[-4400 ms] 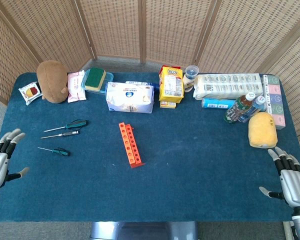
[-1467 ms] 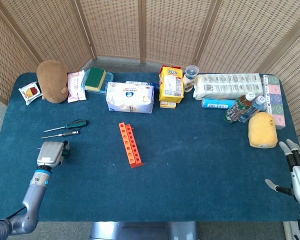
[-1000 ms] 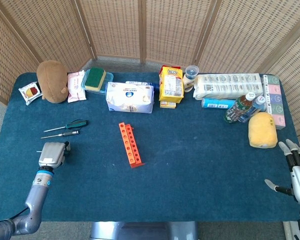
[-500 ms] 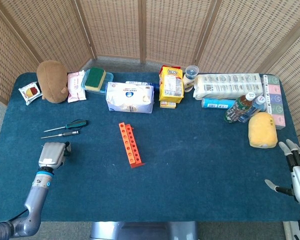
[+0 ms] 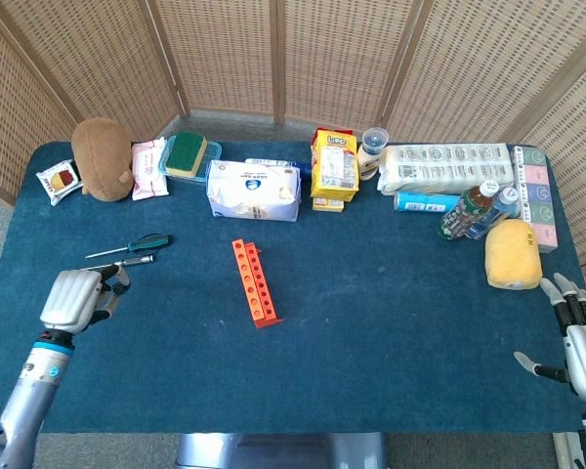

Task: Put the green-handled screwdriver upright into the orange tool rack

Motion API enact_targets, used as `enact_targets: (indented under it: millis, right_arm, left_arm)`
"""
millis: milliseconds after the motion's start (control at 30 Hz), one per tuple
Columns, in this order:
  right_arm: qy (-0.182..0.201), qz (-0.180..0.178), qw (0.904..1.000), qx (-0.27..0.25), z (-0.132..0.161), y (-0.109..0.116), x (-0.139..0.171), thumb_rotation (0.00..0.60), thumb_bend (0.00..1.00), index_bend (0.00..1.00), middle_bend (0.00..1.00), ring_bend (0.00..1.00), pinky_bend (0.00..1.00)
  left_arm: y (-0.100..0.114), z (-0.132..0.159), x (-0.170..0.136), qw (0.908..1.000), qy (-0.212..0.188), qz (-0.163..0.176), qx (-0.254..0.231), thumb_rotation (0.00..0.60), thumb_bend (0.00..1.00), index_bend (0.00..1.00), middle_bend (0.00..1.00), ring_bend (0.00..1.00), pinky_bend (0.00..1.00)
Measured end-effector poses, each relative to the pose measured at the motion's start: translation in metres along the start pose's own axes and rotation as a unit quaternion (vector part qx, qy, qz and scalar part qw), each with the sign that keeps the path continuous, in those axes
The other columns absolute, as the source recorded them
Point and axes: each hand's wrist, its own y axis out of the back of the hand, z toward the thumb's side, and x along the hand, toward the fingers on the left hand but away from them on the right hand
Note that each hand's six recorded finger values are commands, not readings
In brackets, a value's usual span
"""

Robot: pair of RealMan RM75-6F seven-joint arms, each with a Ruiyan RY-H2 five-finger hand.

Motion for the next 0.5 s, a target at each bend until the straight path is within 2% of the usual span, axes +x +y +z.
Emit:
enact_targets:
  millis: [133, 233, 367, 500]
  right_arm:
    - [-0.001, 0.002, 1.0000, 0.001, 0.000, -0.001, 0.000, 0.566, 0.02, 0.00, 0.00, 0.00, 0.00]
    - [-0.001, 0.002, 1.0000, 0.001, 0.001, -0.002, 0.000, 0.565, 0.02, 0.00, 0.00, 0.00, 0.00]
    - [-0.001, 0.002, 1.0000, 0.001, 0.001, -0.001, 0.000, 0.562, 0.02, 0.00, 0.00, 0.00, 0.00]
    - [-0.002, 0.002, 1.0000, 0.001, 0.000, -0.001, 0.000, 0.566, 0.02, 0.00, 0.00, 0.00, 0.00]
  left_arm:
    - [0.024, 0.008, -0.013, 0.9994, -0.021, 0.018, -0.019, 0.600, 0.38, 0.54, 1.00, 0.96, 0.95]
    - [0.034, 0.015, -0.019, 0.9987, -0.034, 0.024, -0.030, 0.600, 0.38, 0.54, 1.00, 0.96, 0.95]
    - [0.040, 0.025, -0.024, 0.9970, -0.051, 0.022, -0.054, 0.600, 0.39, 0.54, 1.00, 0.96, 0.95]
    - [0.042, 0.038, -0.026, 0.9946, -0.072, 0.006, -0.074, 0.600, 0.39, 0.54, 1.00, 0.96, 0.95]
